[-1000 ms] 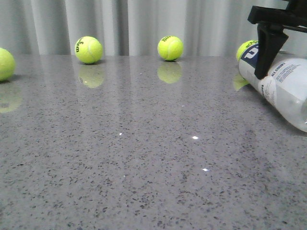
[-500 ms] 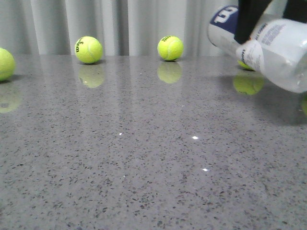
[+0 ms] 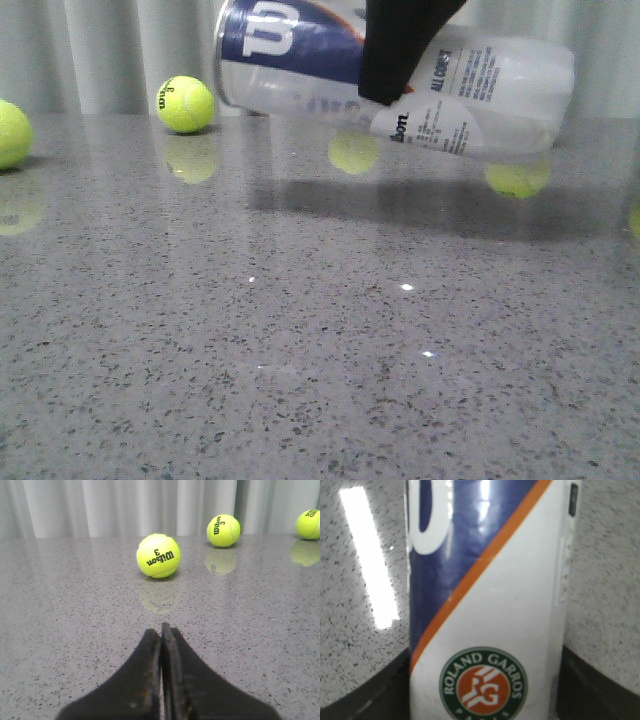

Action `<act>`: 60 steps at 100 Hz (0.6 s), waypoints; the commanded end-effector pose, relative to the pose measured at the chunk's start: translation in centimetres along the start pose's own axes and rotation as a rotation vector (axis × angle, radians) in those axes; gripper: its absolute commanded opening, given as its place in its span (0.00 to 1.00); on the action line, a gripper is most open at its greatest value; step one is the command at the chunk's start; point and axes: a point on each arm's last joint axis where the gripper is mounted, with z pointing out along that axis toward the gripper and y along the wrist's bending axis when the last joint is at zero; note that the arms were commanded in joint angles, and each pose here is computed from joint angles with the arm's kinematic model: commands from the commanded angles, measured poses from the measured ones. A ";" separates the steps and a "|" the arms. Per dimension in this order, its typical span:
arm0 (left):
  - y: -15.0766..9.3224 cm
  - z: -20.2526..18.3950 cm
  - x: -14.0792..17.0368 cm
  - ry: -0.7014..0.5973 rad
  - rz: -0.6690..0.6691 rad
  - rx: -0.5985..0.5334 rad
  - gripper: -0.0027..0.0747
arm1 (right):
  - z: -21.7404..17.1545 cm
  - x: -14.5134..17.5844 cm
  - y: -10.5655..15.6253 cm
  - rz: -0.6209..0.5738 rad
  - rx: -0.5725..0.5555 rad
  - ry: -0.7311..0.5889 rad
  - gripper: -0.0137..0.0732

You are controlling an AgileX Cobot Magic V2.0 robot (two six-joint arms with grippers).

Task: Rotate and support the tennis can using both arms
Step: 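Grasp the can with the right gripper and swing it toward the center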

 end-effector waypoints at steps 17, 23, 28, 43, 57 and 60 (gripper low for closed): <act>0.0 0.0 0.7 -0.067 -0.014 -0.005 0.01 | 0.7 -1.0 0.6 -0.214 -0.041 0.016 0.49; 0.0 0.0 0.7 -0.067 -0.014 -0.005 0.01 | 1.3 -1.0 0.5 -0.213 -0.053 0.026 0.49; 0.0 0.0 0.7 -0.067 -0.014 -0.005 0.01 | 1.8 -1.0 0.5 -0.212 -0.061 0.032 0.49; 0.0 0.0 0.7 -0.067 -0.014 -0.005 0.01 | 2.8 -1.0 0.4 -0.208 -0.078 0.044 0.49; 0.0 0.0 0.7 -0.067 -0.014 -0.005 0.01 | 3.0 -1.0 0.4 -0.205 -0.081 0.044 0.50; 0.0 0.0 0.7 -0.067 -0.014 -0.005 0.01 | 3.0 -1.0 0.4 -0.204 -0.081 0.044 0.51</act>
